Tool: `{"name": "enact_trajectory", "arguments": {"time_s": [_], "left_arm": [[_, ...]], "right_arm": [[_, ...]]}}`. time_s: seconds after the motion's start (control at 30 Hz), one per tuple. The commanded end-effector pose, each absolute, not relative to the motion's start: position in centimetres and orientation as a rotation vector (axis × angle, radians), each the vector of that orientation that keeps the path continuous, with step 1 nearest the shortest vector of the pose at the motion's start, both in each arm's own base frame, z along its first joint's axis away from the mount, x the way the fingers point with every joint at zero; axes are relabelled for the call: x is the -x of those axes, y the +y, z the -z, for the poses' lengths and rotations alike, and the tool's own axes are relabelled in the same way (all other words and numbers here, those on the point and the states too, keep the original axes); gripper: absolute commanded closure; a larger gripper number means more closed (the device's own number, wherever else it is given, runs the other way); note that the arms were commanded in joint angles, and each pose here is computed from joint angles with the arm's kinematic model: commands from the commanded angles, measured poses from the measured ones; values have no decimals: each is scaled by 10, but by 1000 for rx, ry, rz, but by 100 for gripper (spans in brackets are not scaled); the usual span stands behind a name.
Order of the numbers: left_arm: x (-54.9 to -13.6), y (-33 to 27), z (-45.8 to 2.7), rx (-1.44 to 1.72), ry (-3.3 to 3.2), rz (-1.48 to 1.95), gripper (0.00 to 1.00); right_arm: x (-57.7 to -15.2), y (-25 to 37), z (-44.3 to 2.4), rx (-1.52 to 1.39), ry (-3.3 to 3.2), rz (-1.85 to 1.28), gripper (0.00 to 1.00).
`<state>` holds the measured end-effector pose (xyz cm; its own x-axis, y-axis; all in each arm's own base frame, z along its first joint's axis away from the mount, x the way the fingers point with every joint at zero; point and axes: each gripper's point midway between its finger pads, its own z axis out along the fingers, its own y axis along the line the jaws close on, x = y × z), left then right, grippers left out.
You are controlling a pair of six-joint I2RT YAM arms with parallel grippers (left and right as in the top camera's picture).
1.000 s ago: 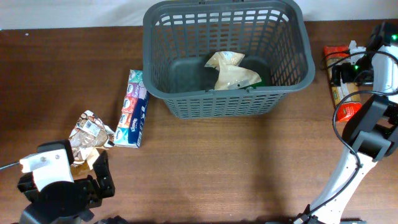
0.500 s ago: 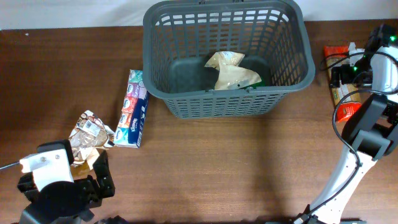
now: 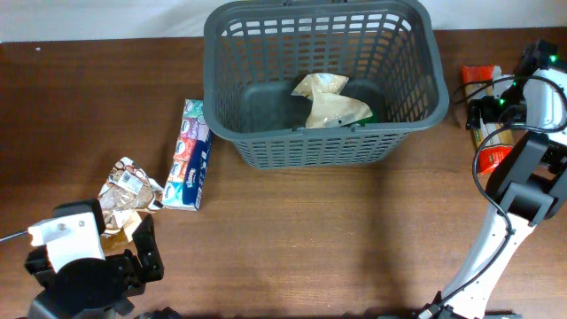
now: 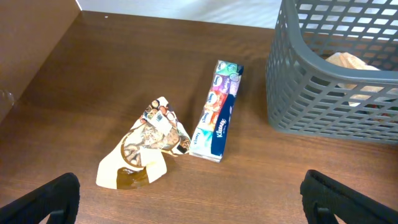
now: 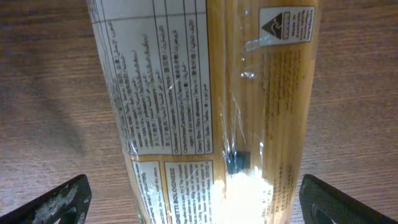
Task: Pack container
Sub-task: 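Lower the right gripper and close it around the spaghetti pack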
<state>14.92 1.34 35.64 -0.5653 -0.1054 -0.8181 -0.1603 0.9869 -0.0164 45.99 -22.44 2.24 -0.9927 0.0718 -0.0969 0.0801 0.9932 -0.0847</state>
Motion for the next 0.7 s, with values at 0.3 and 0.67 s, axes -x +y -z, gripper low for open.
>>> {"name": "enact_trajectory", "arguments": {"time_s": [0.3, 0.67], "left_arm": [[-149, 13, -358, 184, 2174, -65, 0], [-149, 13, -358, 184, 2174, -65, 0]], "right_arm": [[-445, -244, -9, -232, 3042, 41, 1], [-450, -237, -9, -207, 3041, 31, 1]]}}
